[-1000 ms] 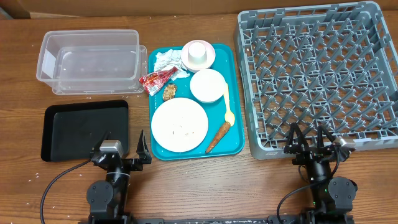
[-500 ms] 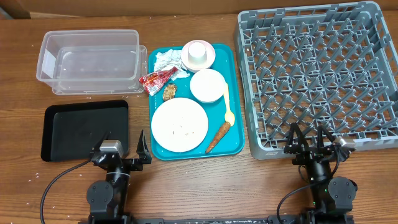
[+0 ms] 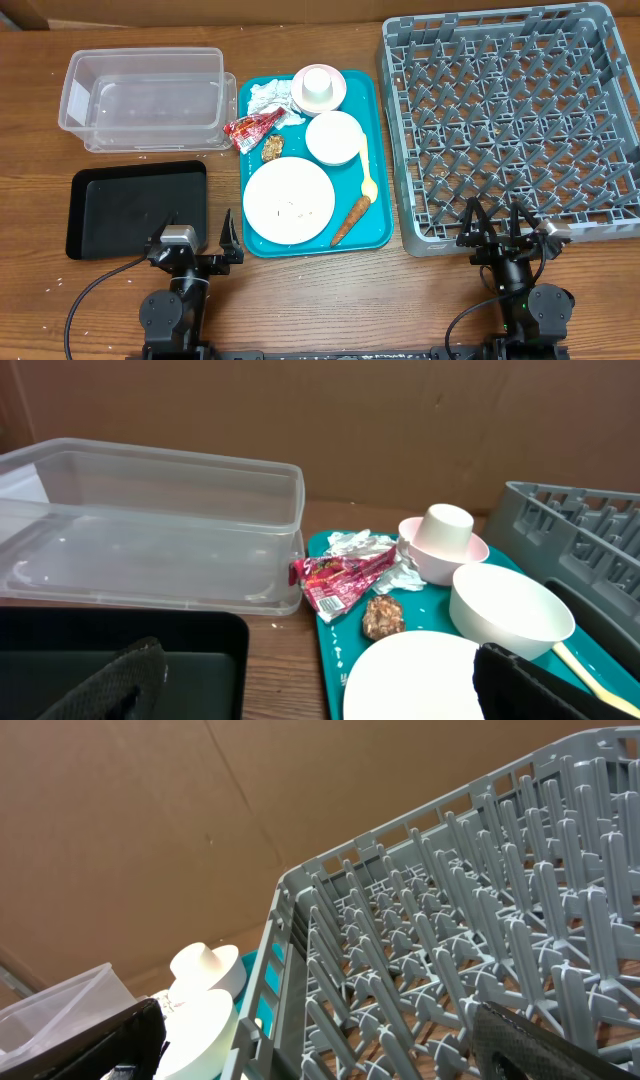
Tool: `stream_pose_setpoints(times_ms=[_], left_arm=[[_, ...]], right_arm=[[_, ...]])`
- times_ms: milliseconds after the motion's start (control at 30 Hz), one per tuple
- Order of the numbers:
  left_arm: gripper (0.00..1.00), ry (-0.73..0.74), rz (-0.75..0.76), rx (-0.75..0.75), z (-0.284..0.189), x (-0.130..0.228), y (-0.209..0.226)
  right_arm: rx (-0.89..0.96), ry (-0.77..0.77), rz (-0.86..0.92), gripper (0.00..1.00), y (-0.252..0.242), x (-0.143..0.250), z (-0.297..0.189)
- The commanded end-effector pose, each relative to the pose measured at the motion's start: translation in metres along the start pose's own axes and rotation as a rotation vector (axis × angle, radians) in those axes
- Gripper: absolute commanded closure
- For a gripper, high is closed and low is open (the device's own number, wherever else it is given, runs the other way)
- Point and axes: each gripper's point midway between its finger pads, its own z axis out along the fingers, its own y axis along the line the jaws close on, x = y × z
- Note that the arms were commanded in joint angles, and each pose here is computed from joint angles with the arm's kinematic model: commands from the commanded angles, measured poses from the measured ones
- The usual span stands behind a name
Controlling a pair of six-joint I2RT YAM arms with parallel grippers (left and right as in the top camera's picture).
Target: Sort waste into correct bins and load items into the dishwasher
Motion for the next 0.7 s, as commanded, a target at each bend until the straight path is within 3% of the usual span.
stream_pose_setpoints(times_ms=[0, 200, 267, 433, 667], left_arm=[[0.00, -0.003, -0.044, 0.028, 0.000, 0.001, -0.005], [0.00, -0.051, -0.343, 0.058, -0.001, -0.013, -0.009], [0.00, -0.072, -0.424, 0.156, -0.003, -0.024, -0.025], [0.00, -0.116, -0.360, 0.452, -0.021, -0.051, -0.073], [0.00, -0.185, -0.174, 0.446, -0.041, -0.102, -0.082]], right_arm=[[0.003, -0.006, 0.001, 0.00, -0.002, 0.001, 0.000], [0.003, -0.006, 0.001, 0.00, -0.002, 0.001, 0.000], [0.003, -0.006, 0.001, 0.00, -0.002, 0.001, 0.000], [0.003, -0.006, 0.001, 0.00, -0.002, 0.001, 0.000], [0.004, -0.006, 0.002, 0.00, -0.002, 0.001, 0.000]])
